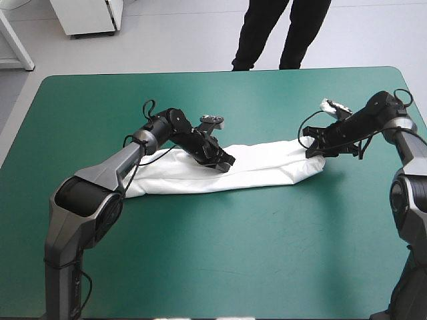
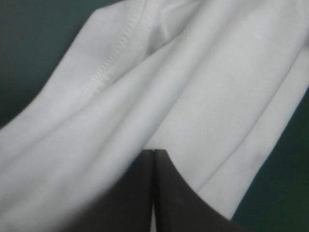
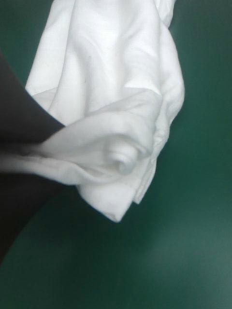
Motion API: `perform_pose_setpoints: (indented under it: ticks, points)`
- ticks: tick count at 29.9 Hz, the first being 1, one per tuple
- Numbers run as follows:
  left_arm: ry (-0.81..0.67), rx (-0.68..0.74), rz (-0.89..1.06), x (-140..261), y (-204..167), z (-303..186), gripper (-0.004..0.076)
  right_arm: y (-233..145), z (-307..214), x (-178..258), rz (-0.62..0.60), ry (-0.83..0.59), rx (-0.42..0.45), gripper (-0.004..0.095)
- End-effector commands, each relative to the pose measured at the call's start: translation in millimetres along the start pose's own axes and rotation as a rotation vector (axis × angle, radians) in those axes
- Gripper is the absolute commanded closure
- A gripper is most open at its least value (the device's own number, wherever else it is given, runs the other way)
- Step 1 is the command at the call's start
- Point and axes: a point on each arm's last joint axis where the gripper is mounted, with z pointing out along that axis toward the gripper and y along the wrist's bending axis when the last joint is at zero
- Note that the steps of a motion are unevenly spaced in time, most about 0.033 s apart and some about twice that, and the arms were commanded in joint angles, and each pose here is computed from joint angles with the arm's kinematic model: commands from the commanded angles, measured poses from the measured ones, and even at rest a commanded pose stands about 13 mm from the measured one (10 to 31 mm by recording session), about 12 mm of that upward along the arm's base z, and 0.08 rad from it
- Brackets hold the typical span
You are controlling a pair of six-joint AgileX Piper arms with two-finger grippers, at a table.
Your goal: Fold the cloth
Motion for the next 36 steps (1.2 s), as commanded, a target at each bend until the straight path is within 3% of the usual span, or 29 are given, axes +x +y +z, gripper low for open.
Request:
perform_pose_setpoints:
  ticks: [1,12,24,30,36]
  points:
    - [-0.041,-0.005,0.039,-7,-15,-20,0.0746,33,-51,3,-0.070,-0.121,-0.039,0.0921]
    - [-0.013,0.012,0.034,-4,-17,-20,0.0746,67,-107,9,-0.153,-0.254,-0.044,0.0921]
    - [-0.023,0.015,0.045,-6,-18,-23,0.0746,77,-116,14,-0.163,-0.272,-0.088,0.0920]
    - [-0.062,0.022,0.126,-22,-41,-61,0.0746,77,-116,14,-0.163,-0.272,-0.088,0.0920]
    - [-0.108,-0.137,0.189,-26,-66,-128,0.0746,84,-116,14,-0.162,-0.281,-0.144,0.0920]
